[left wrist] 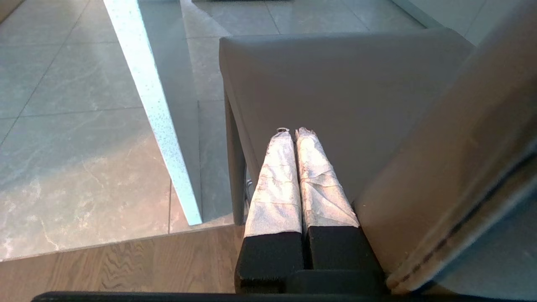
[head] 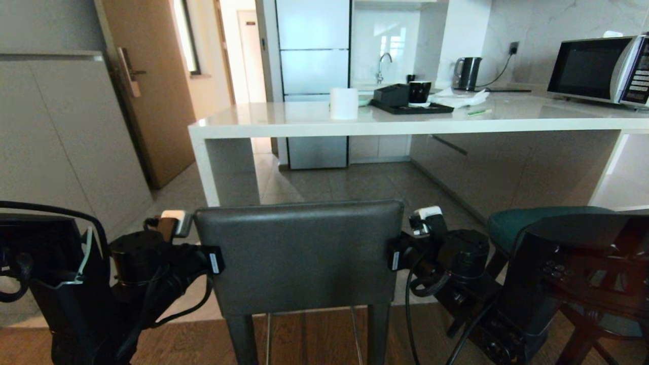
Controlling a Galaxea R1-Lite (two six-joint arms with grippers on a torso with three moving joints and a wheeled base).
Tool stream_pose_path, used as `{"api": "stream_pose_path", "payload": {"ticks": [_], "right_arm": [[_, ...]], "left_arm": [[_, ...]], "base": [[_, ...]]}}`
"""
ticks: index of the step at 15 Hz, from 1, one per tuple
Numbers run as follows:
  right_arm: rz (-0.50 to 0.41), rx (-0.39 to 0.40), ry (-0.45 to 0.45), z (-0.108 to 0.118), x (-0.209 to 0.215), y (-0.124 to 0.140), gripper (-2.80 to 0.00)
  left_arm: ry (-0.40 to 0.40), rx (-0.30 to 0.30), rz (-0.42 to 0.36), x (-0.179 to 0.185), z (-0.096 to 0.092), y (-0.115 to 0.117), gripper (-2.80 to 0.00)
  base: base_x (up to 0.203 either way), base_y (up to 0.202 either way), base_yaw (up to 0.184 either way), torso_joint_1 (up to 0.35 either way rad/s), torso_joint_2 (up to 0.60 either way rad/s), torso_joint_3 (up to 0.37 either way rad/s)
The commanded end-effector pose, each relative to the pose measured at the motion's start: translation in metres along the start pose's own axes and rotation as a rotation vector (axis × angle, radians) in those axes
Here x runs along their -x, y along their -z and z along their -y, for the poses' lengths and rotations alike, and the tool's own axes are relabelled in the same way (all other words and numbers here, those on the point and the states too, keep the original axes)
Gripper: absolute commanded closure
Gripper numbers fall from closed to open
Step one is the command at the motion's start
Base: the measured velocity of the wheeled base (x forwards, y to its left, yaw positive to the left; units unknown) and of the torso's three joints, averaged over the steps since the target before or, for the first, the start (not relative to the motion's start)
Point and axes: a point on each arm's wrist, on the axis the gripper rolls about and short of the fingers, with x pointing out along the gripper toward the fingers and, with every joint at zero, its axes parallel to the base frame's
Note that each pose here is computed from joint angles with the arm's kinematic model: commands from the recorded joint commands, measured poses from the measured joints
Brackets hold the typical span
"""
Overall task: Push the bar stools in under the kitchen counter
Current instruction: Push the gray chair back under the dining table
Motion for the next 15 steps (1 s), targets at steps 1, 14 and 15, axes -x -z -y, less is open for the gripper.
{"api": "stream_pose_path", "payload": {"ticks": [1, 14, 15], "right_arm": [[0.011, -0.001, -0.004, -0.0007, -0.0006, -0.0004, 0.00], [0.025, 0.005, -0.005, -0.0012, -0.0037, -0.0024, 0.00], [0.025, 0.005, -0.005, -0.0012, -0.0037, -0.0024, 0.00]], "left_arm": [[-0.003, 0.001, -0.013, -0.0014, -0.0012, 0.0040, 0.00], [0.001, -0.008, -0.009, 0.0000, -0.0003, 0.0024, 0.00], [0.002, -0.009, -0.011, 0.0001, -0.0001, 0.0027, 0.00]], "base": [[0.000, 0.000, 0.000, 0.000, 0.00, 0.000], [0.140, 0.000, 0.002, 0.003, 0.00, 0.003], [0.192, 0.000, -0.002, -0.001, 0.00, 0.002]]}}
